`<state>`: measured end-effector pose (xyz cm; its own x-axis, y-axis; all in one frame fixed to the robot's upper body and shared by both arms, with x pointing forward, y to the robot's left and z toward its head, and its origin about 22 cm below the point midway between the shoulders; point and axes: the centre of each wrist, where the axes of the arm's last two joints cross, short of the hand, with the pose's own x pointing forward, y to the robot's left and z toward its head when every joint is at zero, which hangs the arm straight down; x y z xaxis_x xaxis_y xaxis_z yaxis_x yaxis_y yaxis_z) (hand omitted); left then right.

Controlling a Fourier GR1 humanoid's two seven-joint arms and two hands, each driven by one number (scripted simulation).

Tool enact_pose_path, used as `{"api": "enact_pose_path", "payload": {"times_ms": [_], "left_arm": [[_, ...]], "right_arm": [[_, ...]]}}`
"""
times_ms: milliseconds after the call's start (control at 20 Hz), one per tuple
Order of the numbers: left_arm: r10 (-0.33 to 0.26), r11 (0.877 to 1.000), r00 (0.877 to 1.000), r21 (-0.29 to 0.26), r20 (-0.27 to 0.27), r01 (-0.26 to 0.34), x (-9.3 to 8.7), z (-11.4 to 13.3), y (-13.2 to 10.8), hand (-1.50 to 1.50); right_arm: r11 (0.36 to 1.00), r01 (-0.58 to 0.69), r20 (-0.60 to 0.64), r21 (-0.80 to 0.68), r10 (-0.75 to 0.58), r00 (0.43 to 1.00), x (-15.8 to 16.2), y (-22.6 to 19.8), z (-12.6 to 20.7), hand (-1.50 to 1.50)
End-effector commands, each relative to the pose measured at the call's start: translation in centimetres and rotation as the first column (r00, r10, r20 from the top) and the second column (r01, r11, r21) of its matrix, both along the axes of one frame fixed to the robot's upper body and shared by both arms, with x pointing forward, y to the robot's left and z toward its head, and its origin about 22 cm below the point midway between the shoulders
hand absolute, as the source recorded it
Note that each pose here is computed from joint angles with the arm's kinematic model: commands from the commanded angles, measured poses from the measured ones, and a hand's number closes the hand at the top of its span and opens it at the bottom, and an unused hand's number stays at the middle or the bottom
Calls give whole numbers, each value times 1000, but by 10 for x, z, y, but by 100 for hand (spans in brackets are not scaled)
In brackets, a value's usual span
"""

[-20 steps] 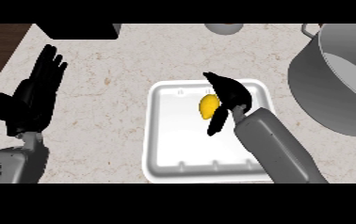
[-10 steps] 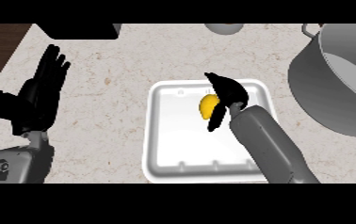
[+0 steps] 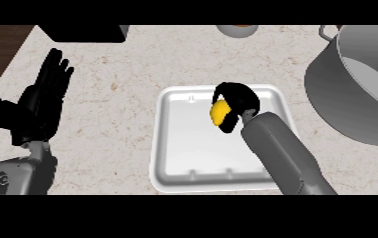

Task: Pick the lemon from the tray and place it in the pot

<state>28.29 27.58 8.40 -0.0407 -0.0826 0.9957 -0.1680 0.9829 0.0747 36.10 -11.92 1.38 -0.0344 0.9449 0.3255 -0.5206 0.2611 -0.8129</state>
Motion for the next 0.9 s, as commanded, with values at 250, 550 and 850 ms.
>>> {"api": "enact_pose_path", "payload": {"times_ms": [250,550,850], "left_arm": [[1,1000,1000,5,-3,-1,4,-6,9,0],[73,997,996,1,-42,-73,-9,-11,24,0],[88,996,996,20,-27,-88,-17,-16,29,0]], "right_arm": [[998,-58,-7,-12,58,998,-10,17,-14,150],[861,-499,8,100,501,865,-114,-11,-37,150],[844,-521,190,127,495,848,-173,-77,13,150]]}}
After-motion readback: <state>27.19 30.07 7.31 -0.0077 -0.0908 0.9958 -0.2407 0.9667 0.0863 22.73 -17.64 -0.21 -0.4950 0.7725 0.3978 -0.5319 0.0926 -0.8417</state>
